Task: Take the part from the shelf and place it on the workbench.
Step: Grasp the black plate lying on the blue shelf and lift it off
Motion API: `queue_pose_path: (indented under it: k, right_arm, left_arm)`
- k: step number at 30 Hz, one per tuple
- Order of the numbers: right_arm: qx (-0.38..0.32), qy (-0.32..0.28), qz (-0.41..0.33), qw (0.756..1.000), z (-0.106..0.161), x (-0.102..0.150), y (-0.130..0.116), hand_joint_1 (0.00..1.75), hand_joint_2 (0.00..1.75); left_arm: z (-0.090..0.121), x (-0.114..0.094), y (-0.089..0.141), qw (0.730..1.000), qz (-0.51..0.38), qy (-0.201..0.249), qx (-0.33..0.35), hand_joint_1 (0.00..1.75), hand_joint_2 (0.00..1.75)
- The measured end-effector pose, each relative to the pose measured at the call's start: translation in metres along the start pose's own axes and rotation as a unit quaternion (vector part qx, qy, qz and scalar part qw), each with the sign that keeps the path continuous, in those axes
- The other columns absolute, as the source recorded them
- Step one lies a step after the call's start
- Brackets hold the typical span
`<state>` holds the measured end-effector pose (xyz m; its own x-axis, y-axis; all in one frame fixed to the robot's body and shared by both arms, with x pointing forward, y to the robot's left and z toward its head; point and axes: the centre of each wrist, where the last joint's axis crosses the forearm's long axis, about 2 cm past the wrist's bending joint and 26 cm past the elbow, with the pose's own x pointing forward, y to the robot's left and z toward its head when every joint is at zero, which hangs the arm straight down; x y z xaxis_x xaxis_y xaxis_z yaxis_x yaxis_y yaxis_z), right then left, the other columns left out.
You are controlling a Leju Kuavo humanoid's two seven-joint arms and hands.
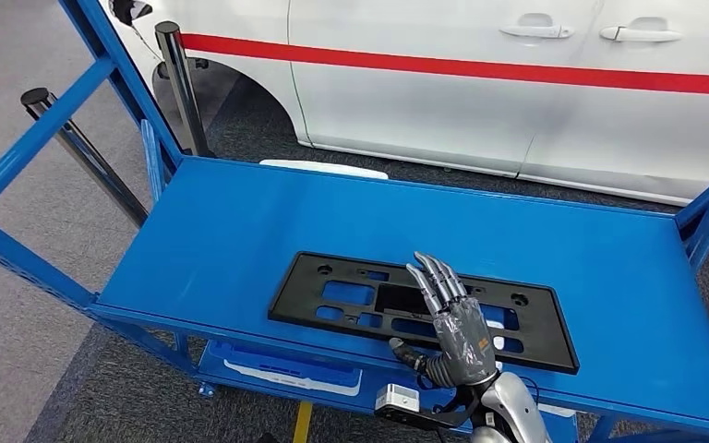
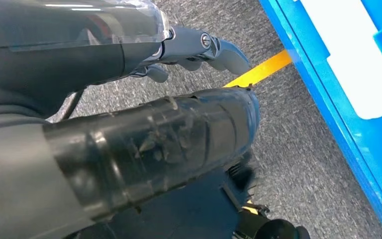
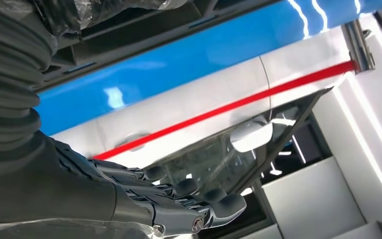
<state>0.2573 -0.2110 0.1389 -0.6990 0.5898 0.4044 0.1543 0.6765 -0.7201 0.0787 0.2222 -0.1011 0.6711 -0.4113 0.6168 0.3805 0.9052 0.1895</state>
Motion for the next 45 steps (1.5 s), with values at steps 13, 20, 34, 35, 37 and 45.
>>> queue_pose_path:
  k: [13,20,34,35,37,45]
  right_arm:
    - [0.077,0.006,-0.020,0.997,0.002,-0.018,-0.013,0.00,1.75]
    - [0.167,0.010,-0.017,0.986,-0.001,-0.039,-0.026,0.00,1.75]
    - [0.242,0.050,0.073,0.966,0.000,-0.078,-0.061,0.00,1.75]
    - [0.244,0.053,0.084,0.965,0.001,-0.081,-0.064,0.00,1.75]
    - [0.244,0.058,0.105,0.962,0.001,-0.085,-0.068,0.00,1.75]
    - [0.245,0.070,0.172,0.952,0.006,-0.091,-0.076,0.00,1.75]
  left_arm:
    - [0.000,0.001,-0.001,1.000,0.000,-0.001,-0.001,0.00,0.00]
    - [-0.001,0.002,-0.001,1.000,0.000,-0.003,-0.004,0.00,0.00]
    - [-0.001,0.002,-0.002,1.000,0.002,-0.002,-0.009,0.00,0.00]
    - [-0.001,0.002,-0.002,1.000,0.003,-0.002,-0.009,0.00,0.00]
    - [-0.001,0.003,-0.002,1.000,0.003,-0.003,-0.008,0.00,0.00]
    - [-0.002,0.004,-0.002,1.000,0.003,-0.004,-0.009,0.00,0.00]
